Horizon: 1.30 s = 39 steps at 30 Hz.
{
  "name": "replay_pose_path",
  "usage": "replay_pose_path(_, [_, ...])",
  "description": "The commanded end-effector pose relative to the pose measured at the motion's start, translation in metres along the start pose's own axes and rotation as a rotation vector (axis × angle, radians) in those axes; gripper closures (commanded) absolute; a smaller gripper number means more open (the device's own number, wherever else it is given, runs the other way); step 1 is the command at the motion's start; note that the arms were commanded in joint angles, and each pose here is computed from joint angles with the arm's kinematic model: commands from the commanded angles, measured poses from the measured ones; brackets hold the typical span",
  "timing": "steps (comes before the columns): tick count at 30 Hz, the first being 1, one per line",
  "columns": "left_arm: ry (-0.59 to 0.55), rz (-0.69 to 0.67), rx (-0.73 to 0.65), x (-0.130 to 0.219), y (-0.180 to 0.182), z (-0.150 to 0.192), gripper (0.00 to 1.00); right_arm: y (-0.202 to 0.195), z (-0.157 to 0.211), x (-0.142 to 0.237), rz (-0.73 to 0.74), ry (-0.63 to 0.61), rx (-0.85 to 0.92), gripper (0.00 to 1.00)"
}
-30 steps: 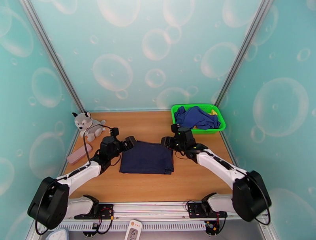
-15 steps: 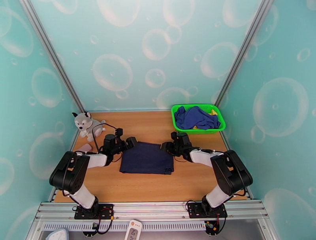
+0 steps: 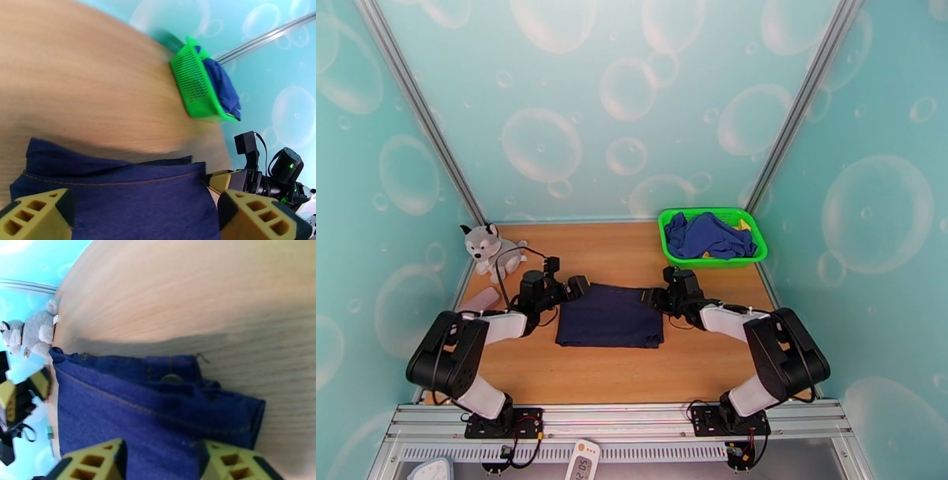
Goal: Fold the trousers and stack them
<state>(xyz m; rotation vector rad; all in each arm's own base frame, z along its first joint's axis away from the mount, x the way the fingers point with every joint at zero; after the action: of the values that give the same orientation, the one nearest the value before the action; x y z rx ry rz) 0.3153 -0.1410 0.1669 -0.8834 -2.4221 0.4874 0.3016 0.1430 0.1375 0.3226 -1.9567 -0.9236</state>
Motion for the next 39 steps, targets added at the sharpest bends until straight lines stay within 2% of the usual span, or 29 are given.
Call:
replay_pose_path(1, [0.105,-0.023,0.021,0.018,-0.013,0.007,0.01,0.030,-0.004,0.026,0.001,-0.057,0.087,0.43])
replay_pose_path(3, [0.178,0.018,0.079,0.027,-0.018,0.023,0.01,0.042,0.005,0.034,-0.052,-0.016,0.099,0.39])
replay_pose_path(6, [0.265,0.127,0.176,0.041,-0.030,0.050,0.01,0.047,0.025,0.034,-0.128,0.121,0.089,0.36])
replay_pose_path(9, [0.291,0.171,0.235,0.056,-0.037,0.068,0.01,0.040,0.047,0.034,-0.179,0.219,0.040,0.37])
replay_pose_path(13, [0.285,0.141,0.258,0.067,-0.033,0.085,0.01,0.025,0.070,0.039,-0.196,0.277,-0.026,0.36])
replay_pose_path(17, [0.313,0.089,0.293,0.062,-0.021,0.102,0.01,0.007,0.085,0.045,-0.131,0.276,-0.070,0.33])
replay_pose_path(20, [0.335,-0.019,0.327,0.055,-0.004,0.114,0.01,-0.014,0.094,0.041,-0.045,0.281,-0.108,0.32])
replay_pose_path(25, [0.369,-0.125,0.388,0.052,0.010,0.129,0.01,-0.046,0.102,0.032,0.067,0.285,-0.164,0.32])
replay_pose_path(31, [0.399,-0.155,0.400,0.060,0.012,0.139,0.01,-0.069,0.100,0.025,0.145,0.274,-0.195,0.32])
replay_pose_path(35, [0.380,-0.231,0.316,0.069,0.008,0.122,0.01,-0.065,0.089,0.035,0.235,0.208,-0.158,0.33])
replay_pose_path(39, [0.299,-0.337,0.123,0.081,-0.006,0.074,0.01,-0.032,0.059,0.058,0.253,0.060,-0.051,0.30])
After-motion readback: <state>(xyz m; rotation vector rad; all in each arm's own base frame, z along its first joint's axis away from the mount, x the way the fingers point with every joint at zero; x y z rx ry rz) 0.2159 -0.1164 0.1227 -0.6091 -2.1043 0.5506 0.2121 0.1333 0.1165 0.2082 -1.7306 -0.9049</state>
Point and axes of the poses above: each hand's point on the last joint's axis, 136 mm out from that joint toward the fingers, its own x axis back along the fingers, its own y axis along the line the jaws close on, z = x × y, the point moved 8 cm from there along x, back along the fingers, and after that the axes turned 15 degrees about -x, right-handed, at the moved point
